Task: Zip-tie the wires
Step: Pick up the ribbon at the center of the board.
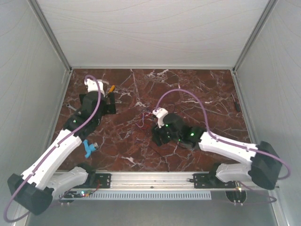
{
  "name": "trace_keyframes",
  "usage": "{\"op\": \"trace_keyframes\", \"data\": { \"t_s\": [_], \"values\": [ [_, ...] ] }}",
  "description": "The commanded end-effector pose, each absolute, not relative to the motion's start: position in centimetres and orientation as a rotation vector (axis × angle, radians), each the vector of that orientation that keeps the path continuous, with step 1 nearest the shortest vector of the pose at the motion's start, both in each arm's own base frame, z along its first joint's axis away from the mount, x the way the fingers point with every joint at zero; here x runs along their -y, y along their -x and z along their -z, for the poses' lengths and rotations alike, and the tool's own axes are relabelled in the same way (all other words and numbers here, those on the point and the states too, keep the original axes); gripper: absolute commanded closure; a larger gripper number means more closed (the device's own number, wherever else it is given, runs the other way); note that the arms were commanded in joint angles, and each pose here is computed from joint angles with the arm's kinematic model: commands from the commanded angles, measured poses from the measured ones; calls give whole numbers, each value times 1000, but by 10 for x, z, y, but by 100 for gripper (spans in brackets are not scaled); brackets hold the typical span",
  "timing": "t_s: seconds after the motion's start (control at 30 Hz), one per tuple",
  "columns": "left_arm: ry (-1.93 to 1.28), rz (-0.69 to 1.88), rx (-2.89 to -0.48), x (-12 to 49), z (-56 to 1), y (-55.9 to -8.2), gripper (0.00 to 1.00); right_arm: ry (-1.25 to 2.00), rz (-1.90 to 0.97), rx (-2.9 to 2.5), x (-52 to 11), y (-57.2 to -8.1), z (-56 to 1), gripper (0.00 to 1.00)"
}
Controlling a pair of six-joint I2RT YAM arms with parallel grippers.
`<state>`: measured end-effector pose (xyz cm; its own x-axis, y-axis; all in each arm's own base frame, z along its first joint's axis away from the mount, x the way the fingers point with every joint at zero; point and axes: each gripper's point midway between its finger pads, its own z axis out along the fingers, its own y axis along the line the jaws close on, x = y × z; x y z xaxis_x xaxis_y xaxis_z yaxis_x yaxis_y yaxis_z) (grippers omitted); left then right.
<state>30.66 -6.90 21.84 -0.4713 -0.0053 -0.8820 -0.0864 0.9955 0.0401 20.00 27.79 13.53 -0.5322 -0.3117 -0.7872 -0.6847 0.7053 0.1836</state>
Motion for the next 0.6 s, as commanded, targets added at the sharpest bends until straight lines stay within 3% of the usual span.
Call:
{"op": "trace_keyframes", "data": {
  "t_s": [0.0,0.57],
  "values": [
    [74,-71,-1861,61,-259,-309,1,880,-522,-2173,-296,-198,-111,47],
    [64,-32,-1833,61,-256,-304,1,1036,-233,-2403,-293,-176,-19,60]
  ]
}}
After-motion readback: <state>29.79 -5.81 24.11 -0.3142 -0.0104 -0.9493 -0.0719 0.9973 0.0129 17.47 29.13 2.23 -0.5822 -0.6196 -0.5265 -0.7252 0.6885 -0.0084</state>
